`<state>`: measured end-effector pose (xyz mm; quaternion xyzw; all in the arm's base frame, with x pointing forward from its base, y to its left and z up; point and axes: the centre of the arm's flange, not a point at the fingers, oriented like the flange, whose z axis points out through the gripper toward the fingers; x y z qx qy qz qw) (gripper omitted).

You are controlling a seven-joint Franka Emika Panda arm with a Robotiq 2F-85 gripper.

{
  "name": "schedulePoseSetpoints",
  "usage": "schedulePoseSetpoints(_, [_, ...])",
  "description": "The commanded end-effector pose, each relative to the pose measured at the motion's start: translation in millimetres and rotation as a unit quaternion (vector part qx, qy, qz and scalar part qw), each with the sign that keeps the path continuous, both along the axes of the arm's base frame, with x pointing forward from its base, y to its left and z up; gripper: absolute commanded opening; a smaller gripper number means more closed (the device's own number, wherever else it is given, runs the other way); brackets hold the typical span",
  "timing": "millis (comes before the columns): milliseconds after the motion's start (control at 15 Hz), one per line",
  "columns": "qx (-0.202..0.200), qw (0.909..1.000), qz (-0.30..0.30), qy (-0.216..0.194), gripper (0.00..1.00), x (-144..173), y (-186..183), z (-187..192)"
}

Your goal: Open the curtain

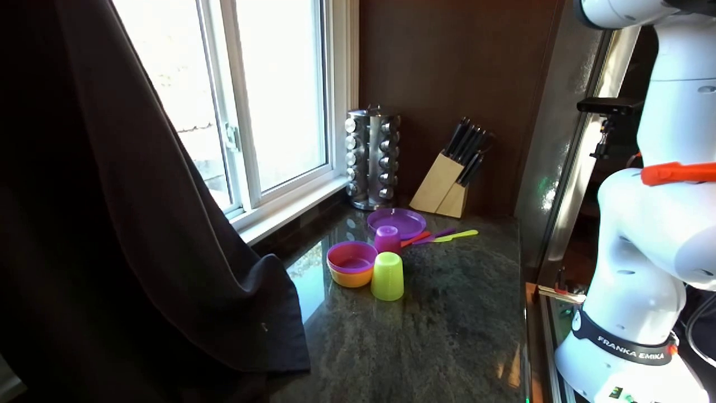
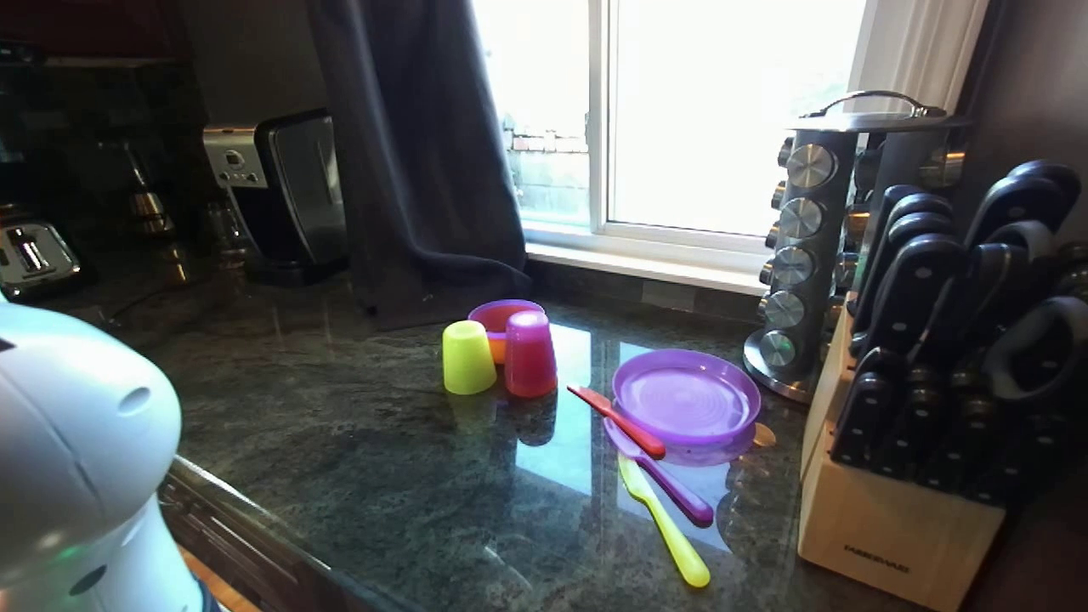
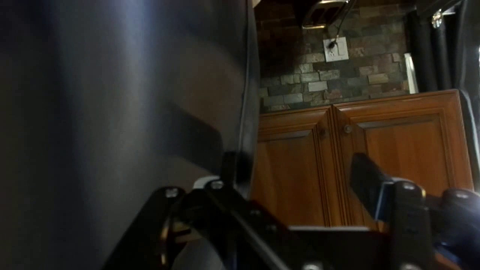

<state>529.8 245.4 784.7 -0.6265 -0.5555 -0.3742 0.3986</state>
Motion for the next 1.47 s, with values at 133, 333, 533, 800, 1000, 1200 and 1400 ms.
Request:
schedulePoseSetpoints(133, [-0.114, 0.9885, -0.096, 0.026, 1.0, -85, -95, 58])
schedulePoseSetpoints(333, [-0.152, 0.9738, -0.164, 0.043, 1.0, -128, -146, 76])
schedulePoseSetpoints(533, [-0.195, 0.952, -0.229, 0.054, 1.0, -169, -190, 84])
schedulePoseSetpoints(800, [-0.253, 0.9108, -0.323, 0.046, 1.0, -209, -229, 95])
schedulePoseSetpoints(1000, [-0.298, 0.8709, -0.388, 0.045, 1.0, -231, -239, 92])
schedulePoseSetpoints(1200, [-0.305, 0.8664, -0.393, 0.039, 1.0, -223, -245, 106])
schedulePoseSetpoints(1400, [-0.323, 0.8511, -0.412, 0.043, 1.0, -231, -241, 102])
